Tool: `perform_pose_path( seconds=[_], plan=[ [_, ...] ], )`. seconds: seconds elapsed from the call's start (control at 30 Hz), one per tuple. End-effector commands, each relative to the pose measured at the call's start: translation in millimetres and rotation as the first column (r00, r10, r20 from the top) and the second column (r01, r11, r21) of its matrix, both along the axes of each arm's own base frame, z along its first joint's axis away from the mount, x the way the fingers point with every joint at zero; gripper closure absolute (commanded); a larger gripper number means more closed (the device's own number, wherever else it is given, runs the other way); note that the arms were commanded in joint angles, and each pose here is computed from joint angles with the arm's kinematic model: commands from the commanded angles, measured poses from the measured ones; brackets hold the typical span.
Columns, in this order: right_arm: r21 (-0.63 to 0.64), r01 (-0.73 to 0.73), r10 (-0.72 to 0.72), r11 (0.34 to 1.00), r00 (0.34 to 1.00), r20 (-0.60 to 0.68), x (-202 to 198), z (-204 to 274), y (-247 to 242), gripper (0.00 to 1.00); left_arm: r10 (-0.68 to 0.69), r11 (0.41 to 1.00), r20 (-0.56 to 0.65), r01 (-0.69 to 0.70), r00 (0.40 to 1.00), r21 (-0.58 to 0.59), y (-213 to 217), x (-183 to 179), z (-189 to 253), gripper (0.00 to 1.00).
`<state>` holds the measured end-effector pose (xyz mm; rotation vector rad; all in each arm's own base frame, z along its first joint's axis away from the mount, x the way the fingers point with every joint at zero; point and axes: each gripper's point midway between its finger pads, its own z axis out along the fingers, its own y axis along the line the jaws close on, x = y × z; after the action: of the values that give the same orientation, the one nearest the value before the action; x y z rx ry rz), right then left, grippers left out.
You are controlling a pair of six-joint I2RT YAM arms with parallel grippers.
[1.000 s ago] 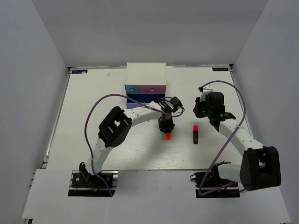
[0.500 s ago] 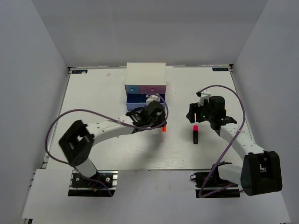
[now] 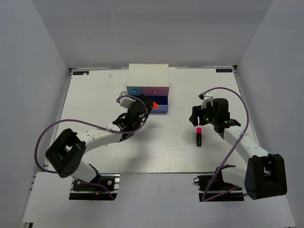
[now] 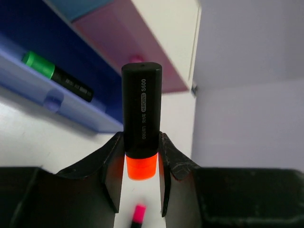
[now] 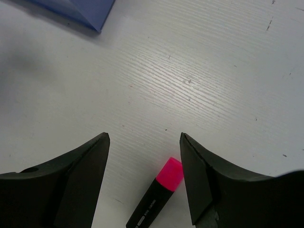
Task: Sort the stationery into containers
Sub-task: Place the pen in the storage box.
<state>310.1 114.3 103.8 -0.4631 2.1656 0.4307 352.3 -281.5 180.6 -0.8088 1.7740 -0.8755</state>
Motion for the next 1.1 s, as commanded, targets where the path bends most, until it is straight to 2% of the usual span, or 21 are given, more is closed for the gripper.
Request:
perform_pose_path(
  seconds=[0.0,0.17,0.47,0.6,0.63,0.7,0.73,0.83,1.07],
  plan=[
    [0.006,-0.016,0.016,1.000,0.998,0.058,3,11,0,0.33,0.193,0.962,0.108,-0.167,0.975,-0.217,19,30,44,0.77],
    [0.001,-0.016,0.016,1.000,0.998,0.054,1,9,0,0.33,0.250,0.940,0.105,-0.216,0.962,-0.264,21,62,51,0.77],
    [-0.009,-0.006,0.006,1.000,0.998,0.058,1,7,-3,0.33,0.284,0.934,-0.034,-0.284,0.958,-0.214,24,77,2,0.73],
    [-0.013,-0.008,0.009,1.000,0.998,0.056,1,5,-3,0.32,0.285,0.936,-0.047,-0.288,0.957,-0.201,25,81,-5,0.63],
    [-0.013,-0.010,0.011,1.000,0.998,0.056,1,5,-3,0.32,0.285,0.937,-0.052,-0.290,0.957,-0.193,25,82,-9,0.53],
    [-0.015,-0.008,0.009,1.000,0.998,0.058,3,6,-3,0.32,0.294,0.935,-0.051,-0.298,0.955,-0.194,26,87,-7,0.43],
    [-0.017,-0.015,0.016,1.000,0.998,0.056,2,6,-2,0.32,0.295,0.937,-0.064,-0.301,0.953,-0.176,27,86,-14,0.34],
    [-0.019,-0.014,0.015,1.000,0.998,0.057,2,6,-3,0.32,0.277,0.941,-0.068,-0.285,0.959,-0.182,21,89,-11,0.21],
    [-0.053,0.013,-0.013,0.998,1.000,0.009,0,-1,-10,0.34,0.217,0.951,-0.065,-0.226,0.974,-0.212,12,83,0,0.18]
  ],
)
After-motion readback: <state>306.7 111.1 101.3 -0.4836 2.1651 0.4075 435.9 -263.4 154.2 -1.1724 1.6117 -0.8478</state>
